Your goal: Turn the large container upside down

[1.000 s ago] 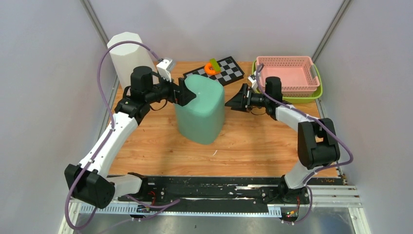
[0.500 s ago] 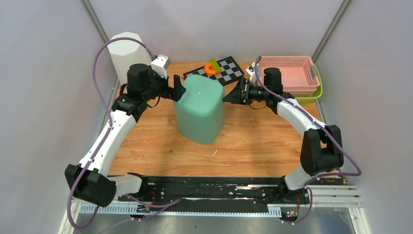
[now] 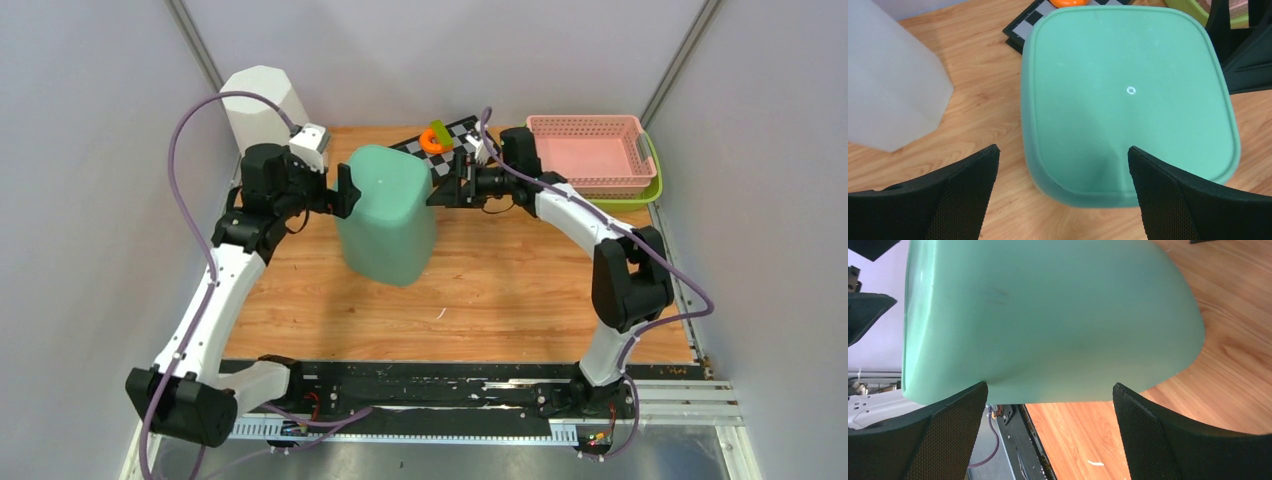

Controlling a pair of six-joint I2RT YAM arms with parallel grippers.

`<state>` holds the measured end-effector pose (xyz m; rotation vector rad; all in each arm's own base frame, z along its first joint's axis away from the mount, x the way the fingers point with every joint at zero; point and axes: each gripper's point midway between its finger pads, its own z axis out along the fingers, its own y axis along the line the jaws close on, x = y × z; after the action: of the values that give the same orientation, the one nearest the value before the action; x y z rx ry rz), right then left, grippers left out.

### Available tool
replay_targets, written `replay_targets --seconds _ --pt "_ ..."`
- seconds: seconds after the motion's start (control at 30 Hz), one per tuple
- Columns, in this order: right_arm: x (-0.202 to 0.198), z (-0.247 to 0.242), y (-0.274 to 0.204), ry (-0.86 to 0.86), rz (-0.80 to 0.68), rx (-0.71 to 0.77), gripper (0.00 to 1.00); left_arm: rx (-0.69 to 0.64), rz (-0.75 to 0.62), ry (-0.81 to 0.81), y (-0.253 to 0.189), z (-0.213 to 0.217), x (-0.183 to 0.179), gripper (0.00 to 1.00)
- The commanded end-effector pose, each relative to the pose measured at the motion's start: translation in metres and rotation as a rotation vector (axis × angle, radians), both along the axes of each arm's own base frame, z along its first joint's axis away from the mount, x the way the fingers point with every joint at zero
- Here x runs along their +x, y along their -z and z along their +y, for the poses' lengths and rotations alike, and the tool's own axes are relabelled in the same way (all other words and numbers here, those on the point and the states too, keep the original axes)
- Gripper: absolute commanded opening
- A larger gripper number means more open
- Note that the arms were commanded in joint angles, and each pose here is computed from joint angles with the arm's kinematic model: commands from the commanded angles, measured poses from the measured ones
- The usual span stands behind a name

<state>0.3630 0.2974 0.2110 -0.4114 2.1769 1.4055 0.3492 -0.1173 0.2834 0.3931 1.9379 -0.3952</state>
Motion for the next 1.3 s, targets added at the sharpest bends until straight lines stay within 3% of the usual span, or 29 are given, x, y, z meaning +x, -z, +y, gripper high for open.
replay_targets --seconds 0.0,0.23,0.5,0.63,0.8,1.0,1.17,1.27 --pt "0.0 0.027 0.005 -0.039 -0.004 -0.023 0.97 0.06 -0.057 -0.072 -0.011 0.025 -0.018 1.0" --pt "0.009 0.063 0.013 -0.083 -0.004 -0.035 0.97 0.095 -0.146 -0.131 -0.047 0.043 -0.033 1.0" --pt "-0.004 0.073 -0.004 -0.134 -0.015 -0.022 0.97 0.044 -0.211 0.071 -0.078 0.006 -0.027 1.0" --pt "-0.014 0.043 -0.027 -0.116 -0.07 -0.035 0.98 0.1 -0.226 0.123 -0.085 -0.015 -0.007 1.0" --pt "-0.003 -0.031 -0.049 0.015 -0.117 -0.051 0.98 0.181 -0.239 0.192 -0.083 -0.05 0.026 1.0" --pt "-0.007 -0.112 -0.045 0.183 -0.13 -0.092 0.98 0.334 -0.173 0.41 -0.048 -0.099 0.042 1.0" --pt "-0.027 -0.133 -0.043 0.22 -0.159 -0.097 0.99 0.461 -0.105 0.501 -0.011 -0.121 0.048 1.0" --pt "-0.033 -0.134 -0.046 0.223 -0.182 -0.092 1.0 0.496 -0.072 0.459 0.001 -0.117 0.059 1.0"
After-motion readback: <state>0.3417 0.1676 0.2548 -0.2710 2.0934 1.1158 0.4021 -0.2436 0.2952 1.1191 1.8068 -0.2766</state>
